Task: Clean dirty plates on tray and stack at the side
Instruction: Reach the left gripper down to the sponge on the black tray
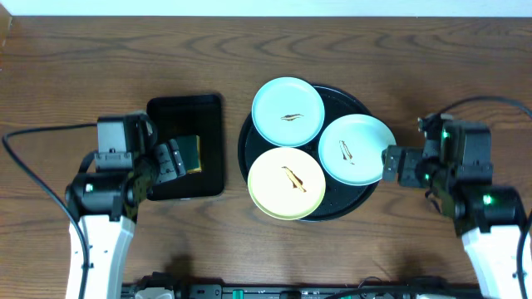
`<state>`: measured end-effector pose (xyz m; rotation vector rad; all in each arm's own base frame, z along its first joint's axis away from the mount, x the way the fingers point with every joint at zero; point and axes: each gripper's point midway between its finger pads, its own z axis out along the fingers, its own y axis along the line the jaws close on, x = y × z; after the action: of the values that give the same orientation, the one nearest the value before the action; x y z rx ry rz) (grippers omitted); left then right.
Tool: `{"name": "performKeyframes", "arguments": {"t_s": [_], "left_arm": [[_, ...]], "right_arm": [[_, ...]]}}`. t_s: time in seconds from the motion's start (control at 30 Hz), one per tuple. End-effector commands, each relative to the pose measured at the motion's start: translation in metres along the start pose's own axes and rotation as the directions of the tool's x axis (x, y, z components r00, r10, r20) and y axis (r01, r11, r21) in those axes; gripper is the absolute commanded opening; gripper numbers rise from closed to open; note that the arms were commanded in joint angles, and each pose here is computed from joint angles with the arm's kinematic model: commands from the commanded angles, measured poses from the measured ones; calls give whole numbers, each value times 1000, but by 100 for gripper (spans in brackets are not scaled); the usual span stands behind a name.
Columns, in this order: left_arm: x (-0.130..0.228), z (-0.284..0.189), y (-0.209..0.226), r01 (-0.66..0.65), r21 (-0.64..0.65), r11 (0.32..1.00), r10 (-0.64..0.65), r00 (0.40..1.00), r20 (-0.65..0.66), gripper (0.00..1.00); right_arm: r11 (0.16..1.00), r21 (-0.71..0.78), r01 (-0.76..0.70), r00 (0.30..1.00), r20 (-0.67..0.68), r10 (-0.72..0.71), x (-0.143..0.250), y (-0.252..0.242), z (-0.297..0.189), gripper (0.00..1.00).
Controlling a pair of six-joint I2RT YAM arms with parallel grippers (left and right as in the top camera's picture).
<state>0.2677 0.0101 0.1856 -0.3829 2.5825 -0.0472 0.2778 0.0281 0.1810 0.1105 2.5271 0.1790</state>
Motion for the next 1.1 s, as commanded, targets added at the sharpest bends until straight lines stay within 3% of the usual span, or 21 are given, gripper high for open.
{"name": "performKeyframes", "arguments": {"t_s": [0.0, 0.17, 0.27, 0.53, 0.87, 1.07], "left_arm": [[-7, -1, 0, -25, -9, 1000, 25, 1000, 5, 82], [-39, 3, -9, -22, 21, 1000, 19, 992, 122, 82], [-50, 18, -13, -21, 21, 1000, 18, 992, 128, 82], [-24, 94, -9, -31, -34, 999, 27, 994, -106, 82], [8, 159, -14, -29, -12, 1000, 24, 959, -282, 80], [26, 177, -13, -28, -13, 1000, 22, 933, -358, 70]], "right_arm": [[999, 3, 55, 999, -3, -55, -13, 3, 0, 99], [998, 14, 56, 998, 9, -57, -17, 1, 3, 98], [998, 14, 57, 998, 19, -57, -20, 1, 3, 97], [998, 13, 57, 998, 18, -57, -19, 1, 3, 99], [998, 13, 57, 998, 18, -57, -19, 1, 3, 99], [998, 13, 57, 998, 18, -57, -19, 1, 3, 99]]}}
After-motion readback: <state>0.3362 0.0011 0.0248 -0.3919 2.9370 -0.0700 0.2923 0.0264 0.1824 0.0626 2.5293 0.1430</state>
